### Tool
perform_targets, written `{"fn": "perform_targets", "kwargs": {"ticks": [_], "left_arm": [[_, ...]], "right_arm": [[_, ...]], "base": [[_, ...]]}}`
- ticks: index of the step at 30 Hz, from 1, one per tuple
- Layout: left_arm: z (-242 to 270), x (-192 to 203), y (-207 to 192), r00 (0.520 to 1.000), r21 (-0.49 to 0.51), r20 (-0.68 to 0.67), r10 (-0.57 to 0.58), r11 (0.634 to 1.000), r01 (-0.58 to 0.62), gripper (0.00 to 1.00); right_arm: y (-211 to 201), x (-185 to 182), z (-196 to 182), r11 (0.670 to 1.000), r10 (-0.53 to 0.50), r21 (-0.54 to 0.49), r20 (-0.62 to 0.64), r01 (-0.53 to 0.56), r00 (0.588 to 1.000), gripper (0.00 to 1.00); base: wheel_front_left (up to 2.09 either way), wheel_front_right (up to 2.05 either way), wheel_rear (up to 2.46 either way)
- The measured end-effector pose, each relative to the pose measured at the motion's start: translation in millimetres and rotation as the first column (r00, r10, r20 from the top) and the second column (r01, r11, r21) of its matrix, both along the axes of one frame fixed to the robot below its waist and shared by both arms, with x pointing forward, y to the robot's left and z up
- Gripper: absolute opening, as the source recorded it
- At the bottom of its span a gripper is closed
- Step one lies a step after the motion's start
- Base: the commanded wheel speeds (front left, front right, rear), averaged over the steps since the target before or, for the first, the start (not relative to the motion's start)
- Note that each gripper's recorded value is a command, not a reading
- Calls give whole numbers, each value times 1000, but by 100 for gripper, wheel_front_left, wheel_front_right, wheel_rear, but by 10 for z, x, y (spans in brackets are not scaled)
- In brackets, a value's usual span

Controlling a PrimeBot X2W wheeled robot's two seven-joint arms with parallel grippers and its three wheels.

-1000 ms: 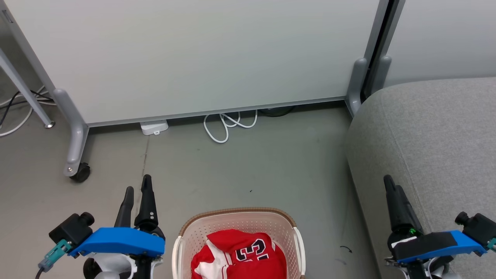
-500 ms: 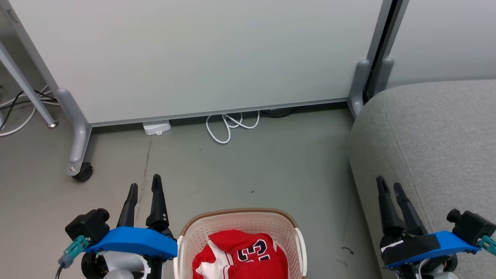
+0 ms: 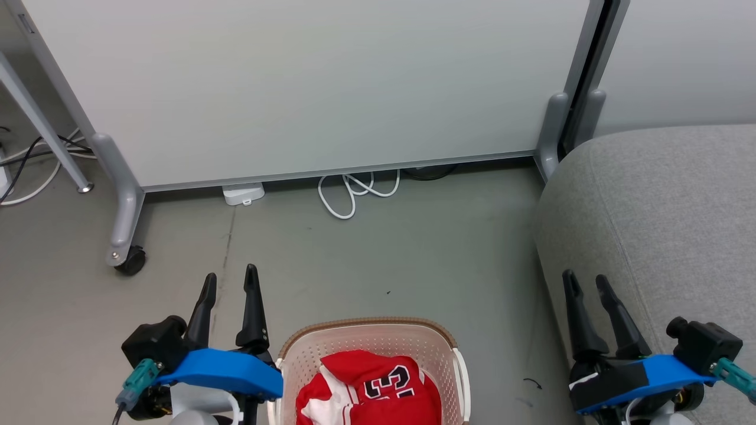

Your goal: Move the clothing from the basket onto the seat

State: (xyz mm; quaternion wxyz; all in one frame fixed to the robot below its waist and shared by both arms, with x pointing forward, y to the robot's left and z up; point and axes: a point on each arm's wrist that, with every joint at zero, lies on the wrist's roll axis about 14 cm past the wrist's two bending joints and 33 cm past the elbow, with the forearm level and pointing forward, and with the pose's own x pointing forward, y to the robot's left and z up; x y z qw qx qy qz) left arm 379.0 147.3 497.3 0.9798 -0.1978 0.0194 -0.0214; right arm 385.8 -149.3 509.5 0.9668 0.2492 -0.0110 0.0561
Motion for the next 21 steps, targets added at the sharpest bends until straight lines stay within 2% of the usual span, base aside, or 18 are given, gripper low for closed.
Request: {"fn": "perform_targets", "kwargs": {"ticks": [21], "left_arm": [[26, -15, -84, 998, 207, 50, -39, 978, 28, 100]], "right_arm": [[127, 8, 45, 981, 44, -193, 54, -33, 998, 100]], "base": [[0, 0, 0]]}}
